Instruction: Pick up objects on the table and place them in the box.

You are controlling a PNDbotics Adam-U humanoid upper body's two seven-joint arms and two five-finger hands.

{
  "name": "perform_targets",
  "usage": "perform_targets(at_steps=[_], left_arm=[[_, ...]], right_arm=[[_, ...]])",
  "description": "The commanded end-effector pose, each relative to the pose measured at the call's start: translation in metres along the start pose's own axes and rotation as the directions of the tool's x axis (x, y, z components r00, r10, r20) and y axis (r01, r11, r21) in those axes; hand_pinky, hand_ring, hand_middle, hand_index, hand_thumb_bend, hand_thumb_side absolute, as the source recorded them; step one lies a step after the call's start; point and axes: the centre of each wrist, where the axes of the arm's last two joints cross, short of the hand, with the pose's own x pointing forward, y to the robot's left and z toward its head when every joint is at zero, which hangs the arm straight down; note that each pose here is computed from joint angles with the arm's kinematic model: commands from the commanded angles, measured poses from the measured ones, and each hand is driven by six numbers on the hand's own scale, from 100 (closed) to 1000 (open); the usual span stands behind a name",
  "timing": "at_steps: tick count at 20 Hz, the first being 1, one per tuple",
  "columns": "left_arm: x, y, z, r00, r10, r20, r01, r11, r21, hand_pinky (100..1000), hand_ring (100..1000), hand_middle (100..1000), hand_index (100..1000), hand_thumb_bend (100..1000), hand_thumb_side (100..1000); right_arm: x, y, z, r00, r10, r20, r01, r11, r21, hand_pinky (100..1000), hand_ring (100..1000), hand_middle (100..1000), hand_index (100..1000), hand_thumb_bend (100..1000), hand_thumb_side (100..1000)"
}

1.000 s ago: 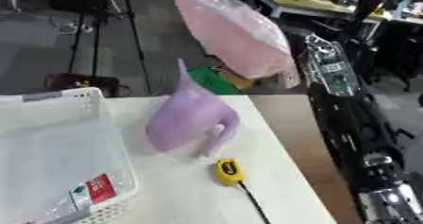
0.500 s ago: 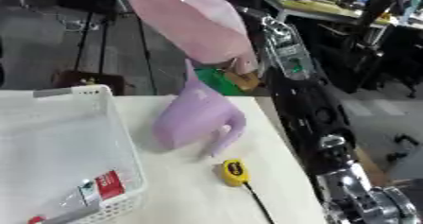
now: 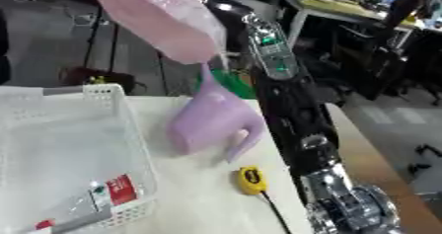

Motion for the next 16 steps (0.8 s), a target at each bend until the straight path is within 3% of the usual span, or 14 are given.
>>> perform_targets(at_steps=[1, 16], left_arm=[[0.006, -0.003, -0.008, 0.999, 0.026, 0.032, -0.026, 1.0, 0.013, 913, 952, 883, 785, 118, 1000], [0.011, -0.009, -0.017, 0.995, 0.051, 0.086, -0.054, 0.998, 0.033, 908, 948, 880, 786, 129, 1000]], right_arm=[[0.012, -0.008, -0.001, 0.999, 0.045, 0.0, -0.045, 0.999, -0.026, 100, 456, 185, 305, 100, 656], [0.013, 0.007, -0.021, 0.988, 0.147, -0.045, -0.148, 0.988, -0.043, 100, 456, 182, 303, 100, 650]])
